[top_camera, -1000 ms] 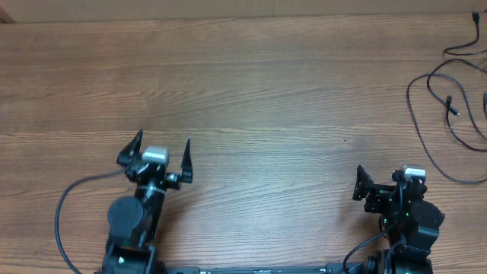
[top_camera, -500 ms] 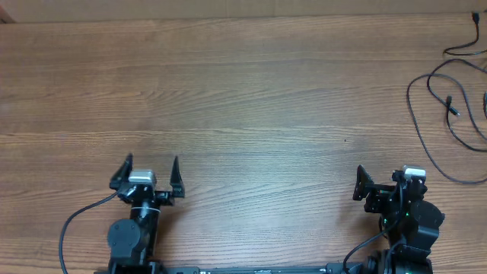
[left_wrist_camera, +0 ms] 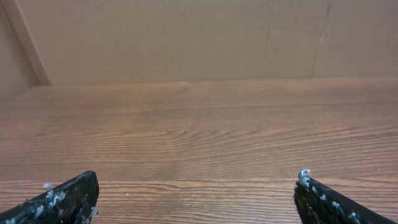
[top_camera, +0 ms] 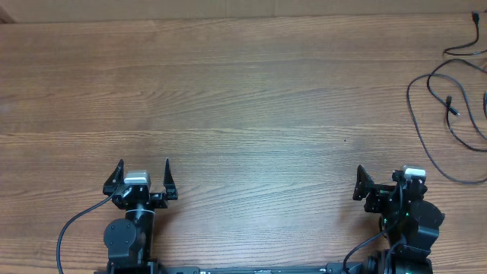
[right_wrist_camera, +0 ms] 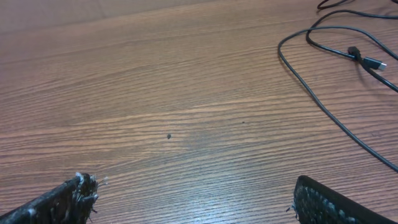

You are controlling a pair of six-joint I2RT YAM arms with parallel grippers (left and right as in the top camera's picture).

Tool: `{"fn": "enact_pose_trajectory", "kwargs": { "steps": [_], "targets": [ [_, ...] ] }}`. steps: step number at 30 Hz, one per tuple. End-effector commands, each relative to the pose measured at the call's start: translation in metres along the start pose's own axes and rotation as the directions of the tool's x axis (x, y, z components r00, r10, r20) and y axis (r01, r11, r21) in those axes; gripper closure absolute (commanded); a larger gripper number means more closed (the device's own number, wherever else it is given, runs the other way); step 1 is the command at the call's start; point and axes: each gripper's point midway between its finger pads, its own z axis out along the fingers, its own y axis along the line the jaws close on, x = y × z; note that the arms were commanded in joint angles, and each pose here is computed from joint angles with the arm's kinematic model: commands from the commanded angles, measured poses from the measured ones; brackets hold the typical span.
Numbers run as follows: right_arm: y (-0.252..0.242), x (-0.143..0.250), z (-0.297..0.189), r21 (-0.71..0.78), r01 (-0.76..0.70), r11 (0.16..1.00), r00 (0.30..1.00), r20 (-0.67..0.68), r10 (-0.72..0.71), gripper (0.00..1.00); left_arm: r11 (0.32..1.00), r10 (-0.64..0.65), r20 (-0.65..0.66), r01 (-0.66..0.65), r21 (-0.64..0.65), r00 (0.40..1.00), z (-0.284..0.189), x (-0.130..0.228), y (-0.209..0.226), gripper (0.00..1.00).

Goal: Untangle cables

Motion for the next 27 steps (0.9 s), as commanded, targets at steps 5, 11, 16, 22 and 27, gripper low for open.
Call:
{"fn": "enact_pose_trajectory", "kwargs": {
  "steps": [5,11,16,22,27],
  "targets": [
    [-0.0029,0.0039,0.0005,0.014,-0.01,1.0,1.0,-0.012,0.01,0.0,1.0,0.012,0.016,-0.012,0.005,1.0,-0.0012,-0.0024,-0.0008,0.0],
    [-0.0029,0.0039,0.0005,0.014,-0.01,1.0,1.0,-0.012,0.01,0.0,0.995,-0.098,0.019,0.098,0.0,0.995,-0.0012,-0.0032,0.0004,0.0],
    [-0.0029,0.0039,0.0005,0.014,-0.01,1.0,1.0,-0.012,0.01,0.0,0.989,-0.144,0.022,0.144,-0.019,0.989,-0.0013,-0.0032,0.0039,0.0],
    [-0.0029,0.0039,0.0005,0.014,-0.01,1.0,1.0,-0.012,0.01,0.0,0.992,-0.127,0.021,0.127,-0.018,0.992,-0.0013,-0.0032,0.0037,0.0],
    [-0.0029,0.0039,0.0005,0.014,-0.01,1.0,1.0,-0.012,0.01,0.0,0.992,-0.127,0.021,0.127,-0.018,0.992,-0.0013,-0.0032,0.0037,0.0]
  ]
}}
